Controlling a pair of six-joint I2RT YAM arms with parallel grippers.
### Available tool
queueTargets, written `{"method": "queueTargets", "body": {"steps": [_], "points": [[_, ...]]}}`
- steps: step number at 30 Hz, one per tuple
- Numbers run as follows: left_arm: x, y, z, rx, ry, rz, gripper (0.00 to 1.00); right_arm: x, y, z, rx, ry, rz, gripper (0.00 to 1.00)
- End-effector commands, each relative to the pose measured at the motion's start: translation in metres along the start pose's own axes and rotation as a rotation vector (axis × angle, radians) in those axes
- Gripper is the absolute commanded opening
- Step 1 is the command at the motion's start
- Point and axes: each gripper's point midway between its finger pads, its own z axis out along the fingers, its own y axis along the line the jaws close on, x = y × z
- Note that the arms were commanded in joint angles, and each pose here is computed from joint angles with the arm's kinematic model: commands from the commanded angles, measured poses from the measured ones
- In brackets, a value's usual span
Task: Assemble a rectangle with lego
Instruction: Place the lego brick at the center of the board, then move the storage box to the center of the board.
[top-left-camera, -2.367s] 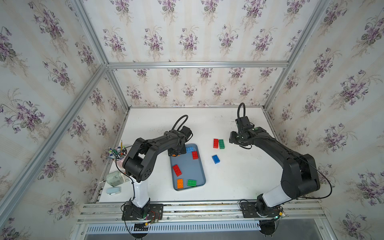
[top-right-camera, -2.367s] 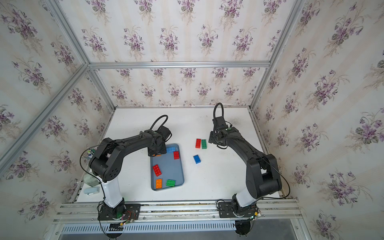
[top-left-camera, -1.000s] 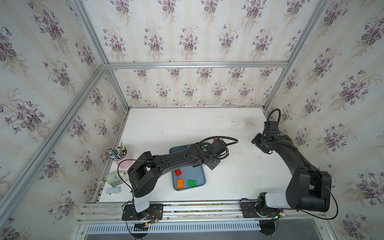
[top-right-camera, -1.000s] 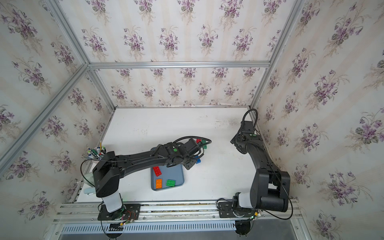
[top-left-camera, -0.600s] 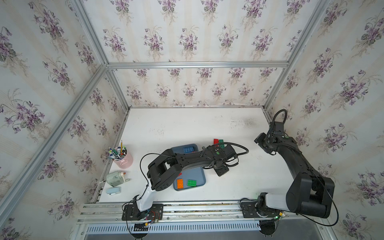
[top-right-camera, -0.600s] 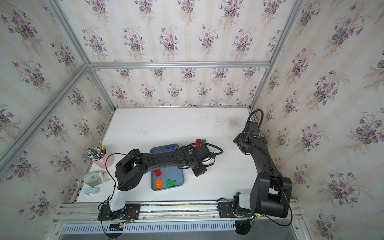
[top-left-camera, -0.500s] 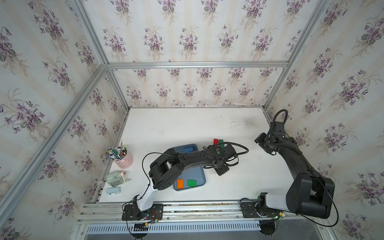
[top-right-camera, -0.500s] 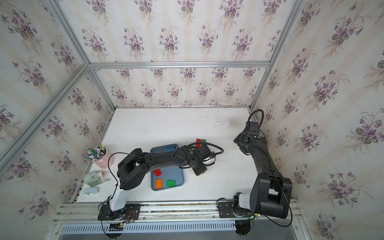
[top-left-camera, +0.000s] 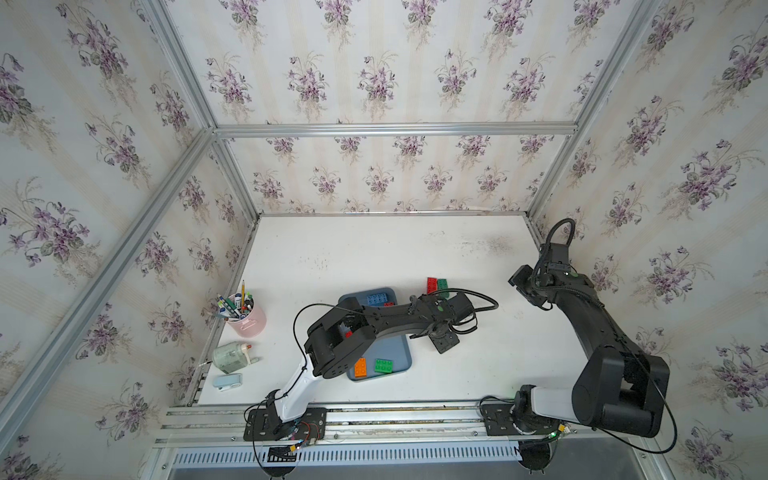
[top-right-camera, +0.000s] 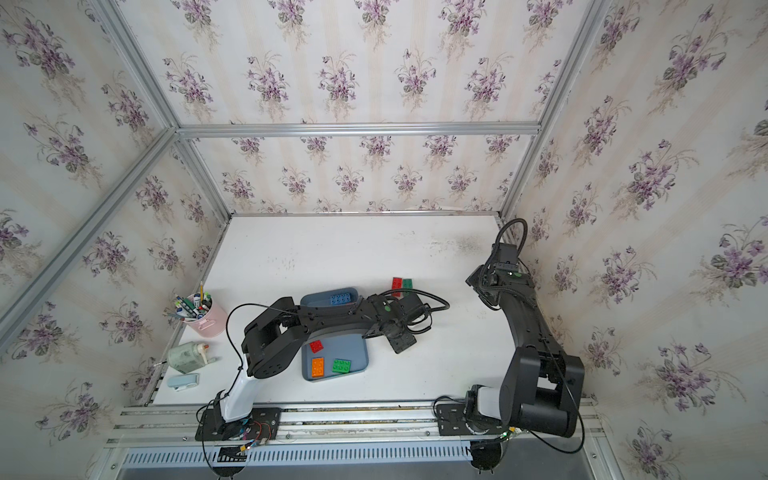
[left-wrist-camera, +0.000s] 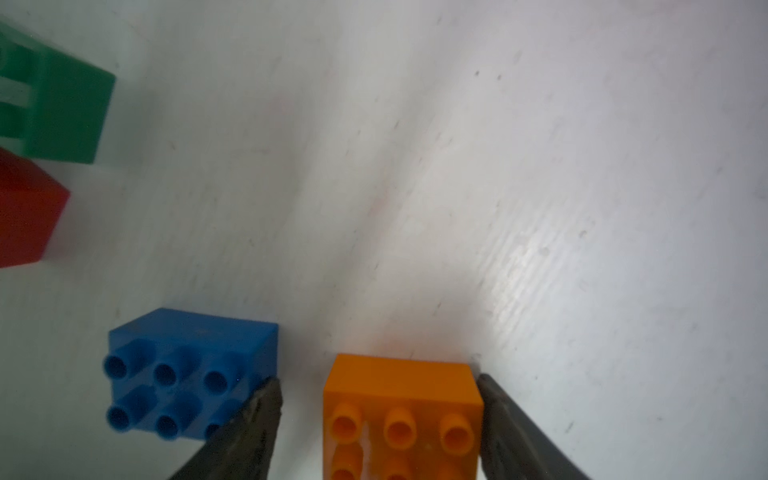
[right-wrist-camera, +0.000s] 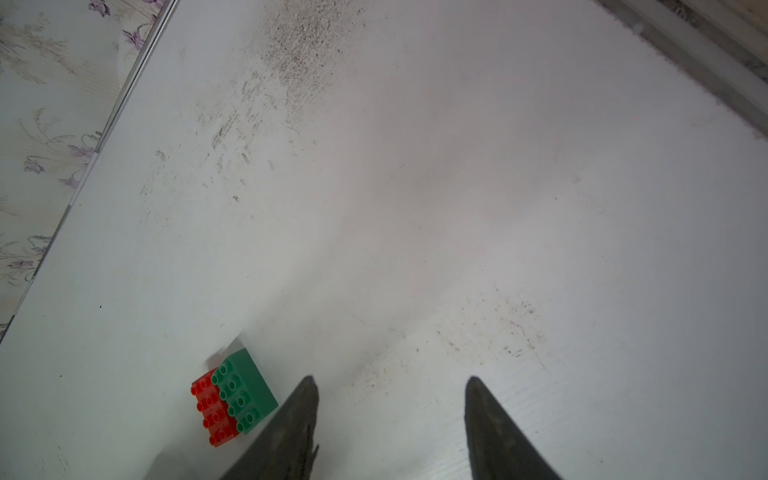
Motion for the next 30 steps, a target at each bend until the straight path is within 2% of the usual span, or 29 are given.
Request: {"method": "queueTargets", "body": {"steps": [1,7,11,13,16,19,21,23,27,30], "points": [[-0.013,0.010,-0.016,-0.045,-0.070,-0.014,0.89,-0.001,0.005,0.000,-0.028,-0.004,-0.010,0.59],[-0.024,0.023,-0.081,-0.070,-0.221,-0.057,0.91,0.008,0.020,-0.005,-0.087,0.000,-0.077,0.59],[-0.020,0.037,-0.137,-0.095,-0.311,-0.138,0.93,0.030,0.051,-0.006,-0.090,0.017,-0.234,0.58],[-0.012,0.052,-0.167,-0.116,-0.367,-0.213,1.00,0.050,0.075,-0.005,-0.084,0.037,-0.362,0.58],[0.007,0.089,-0.213,-0.143,-0.469,-0.374,1.00,0.089,0.111,-0.003,-0.068,0.060,-0.564,0.56],[0.041,0.136,-0.253,-0.146,-0.568,-0.588,1.00,0.128,0.142,-0.004,-0.134,0.120,-0.691,0.53],[0.068,0.164,-0.262,-0.150,-0.593,-0.716,1.00,0.145,0.155,-0.006,-0.168,0.151,-0.726,0.50],[0.090,0.178,-0.262,-0.163,-0.573,-0.774,1.00,0.160,0.165,-0.008,-0.208,0.186,-0.742,0.45],[0.123,0.189,-0.240,-0.121,-0.454,-0.855,1.00,0.204,0.183,-0.018,-0.233,0.229,-0.846,0.42],[0.135,0.190,-0.225,-0.041,-0.434,-0.900,1.00,0.230,0.182,-0.015,-0.190,0.254,-0.904,0.42]]}}
